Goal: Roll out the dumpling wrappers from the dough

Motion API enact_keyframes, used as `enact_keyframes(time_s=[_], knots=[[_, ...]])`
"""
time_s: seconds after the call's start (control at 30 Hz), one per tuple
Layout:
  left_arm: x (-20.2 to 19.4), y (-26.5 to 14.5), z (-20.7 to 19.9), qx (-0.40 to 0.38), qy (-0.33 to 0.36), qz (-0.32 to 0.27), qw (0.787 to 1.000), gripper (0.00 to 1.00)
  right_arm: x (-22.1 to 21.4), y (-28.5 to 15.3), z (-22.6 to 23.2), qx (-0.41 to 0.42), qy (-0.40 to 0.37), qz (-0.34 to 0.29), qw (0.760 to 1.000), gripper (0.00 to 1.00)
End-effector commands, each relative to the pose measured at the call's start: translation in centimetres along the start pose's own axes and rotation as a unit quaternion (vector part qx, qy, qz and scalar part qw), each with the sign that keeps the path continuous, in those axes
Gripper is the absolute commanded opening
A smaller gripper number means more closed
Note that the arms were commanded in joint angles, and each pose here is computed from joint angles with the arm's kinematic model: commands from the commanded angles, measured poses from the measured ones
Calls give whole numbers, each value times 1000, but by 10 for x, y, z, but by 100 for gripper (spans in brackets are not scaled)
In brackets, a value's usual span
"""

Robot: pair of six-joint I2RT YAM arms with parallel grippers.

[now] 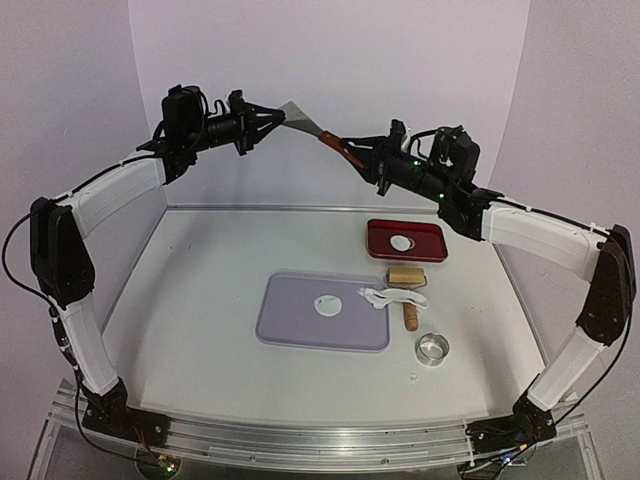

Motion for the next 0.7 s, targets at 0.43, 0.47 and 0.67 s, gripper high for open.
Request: enact_keyframes(time_s=[0.43, 0.47, 0.67], knots=[[-34, -78, 62, 199, 104, -12, 974, 83, -57, -102, -91, -340, 56, 125, 930, 0], [-38, -84, 72, 221, 108, -9, 969, 84, -64, -116, -98, -367, 62, 140, 917, 0], [-60, -105, 140, 328, 104, 45, 938, 81, -99, -166, -124, -444, 107, 204, 866, 0]])
Point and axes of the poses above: each gripper's point midway between its finger pads, its own y axis out along the fingers, its own z axis along the line the jaws close on, x = y × z, the point moved 4 cm from there along -y, back along the fingers, and after that the axes turned 3 degrees about -y, right-handed, at the moved point
